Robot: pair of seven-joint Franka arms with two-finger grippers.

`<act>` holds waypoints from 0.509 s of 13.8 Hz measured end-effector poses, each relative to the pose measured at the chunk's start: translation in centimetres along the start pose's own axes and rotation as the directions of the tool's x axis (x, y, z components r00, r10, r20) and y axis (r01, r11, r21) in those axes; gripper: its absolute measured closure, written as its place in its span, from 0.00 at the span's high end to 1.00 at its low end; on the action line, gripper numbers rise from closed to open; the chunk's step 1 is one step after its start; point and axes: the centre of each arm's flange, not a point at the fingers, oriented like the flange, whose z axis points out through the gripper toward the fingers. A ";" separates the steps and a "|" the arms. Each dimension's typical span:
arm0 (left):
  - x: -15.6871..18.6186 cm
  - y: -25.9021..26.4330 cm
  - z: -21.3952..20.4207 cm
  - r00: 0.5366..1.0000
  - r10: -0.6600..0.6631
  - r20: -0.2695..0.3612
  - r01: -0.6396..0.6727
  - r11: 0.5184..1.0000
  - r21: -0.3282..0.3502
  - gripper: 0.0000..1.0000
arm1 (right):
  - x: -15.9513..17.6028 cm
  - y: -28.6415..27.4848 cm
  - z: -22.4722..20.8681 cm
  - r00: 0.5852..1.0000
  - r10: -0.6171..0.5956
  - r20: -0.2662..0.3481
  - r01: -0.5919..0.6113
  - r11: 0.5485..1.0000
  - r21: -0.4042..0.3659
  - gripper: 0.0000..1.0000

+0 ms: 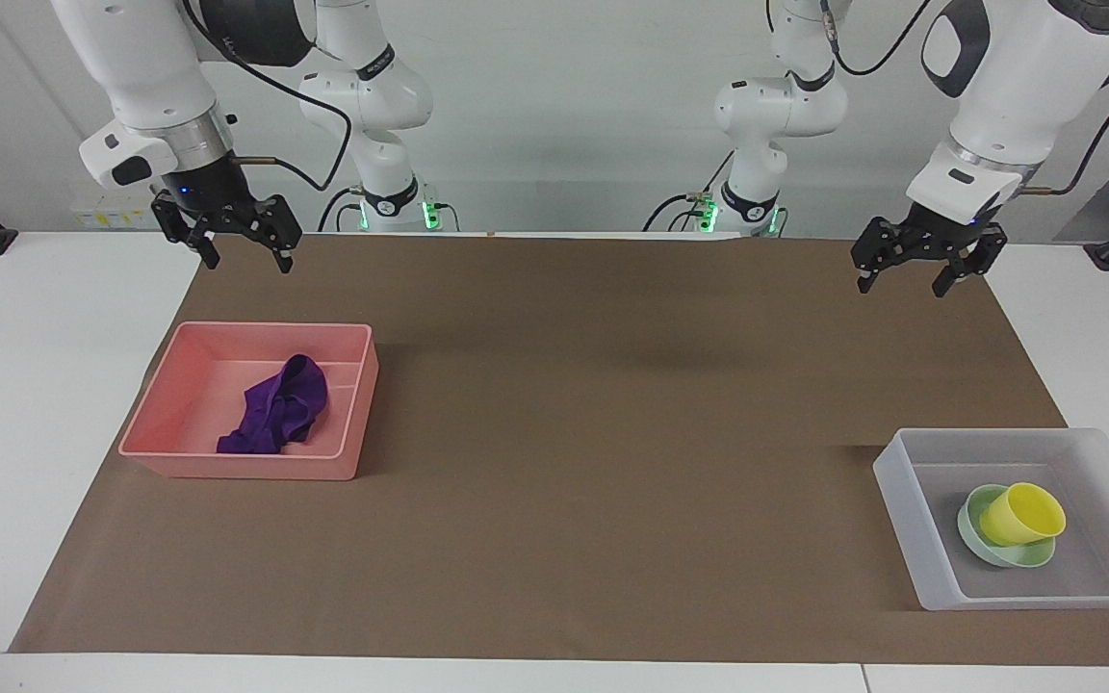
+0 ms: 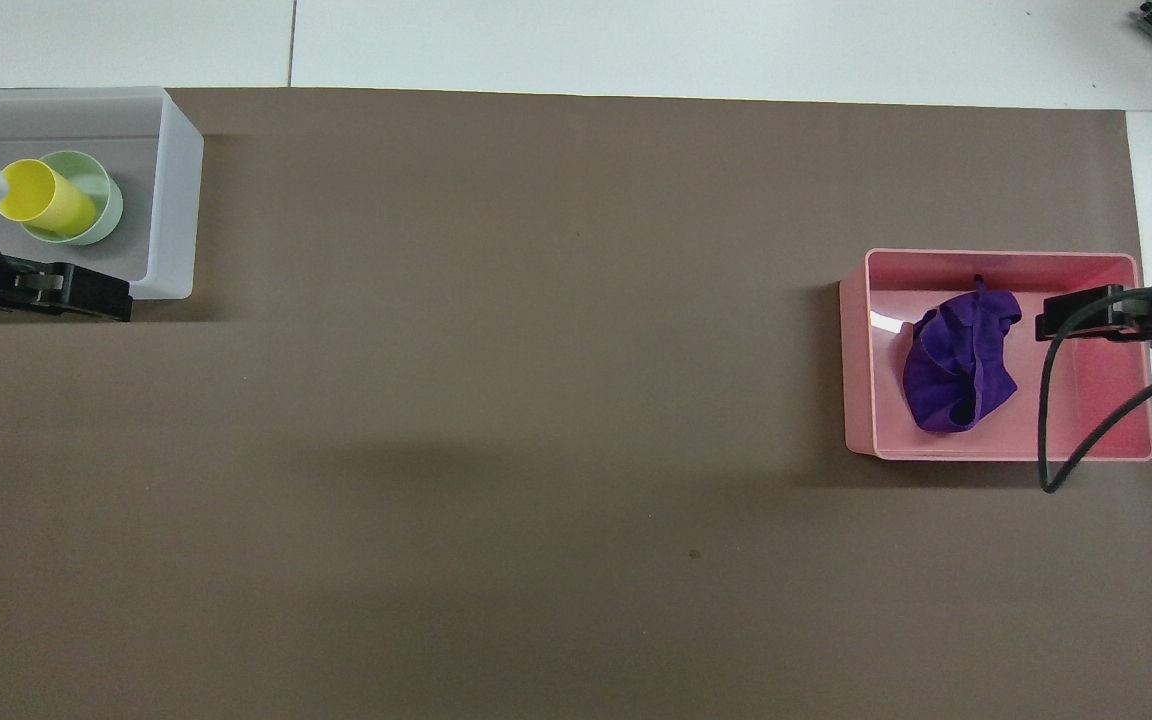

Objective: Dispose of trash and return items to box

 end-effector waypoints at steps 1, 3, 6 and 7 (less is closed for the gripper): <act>0.0 0.0 0.0 1.000 0.000 0.000 0.000 1.000 0.000 1.00 | 0.0 0.0 0.0 1.000 0.000 0.001 0.000 1.000 0.000 1.00; 0.0 0.0 0.0 1.000 -0.001 0.000 0.001 1.000 0.000 1.00 | 0.0 0.0 0.1 1.000 0.000 0.003 0.000 1.000 0.000 1.00; -0.1 -0.6 0.0 1.000 -0.013 0.003 0.013 1.000 0.001 1.00 | -0.1 0.0 0.2 1.000 0.000 0.009 0.000 1.000 -0.001 1.00; -0.1 -0.9 0.0 1.000 -0.018 0.003 0.018 1.000 0.001 1.00 | -0.2 0.0 0.3 1.000 0.000 0.015 0.000 1.000 -0.002 1.00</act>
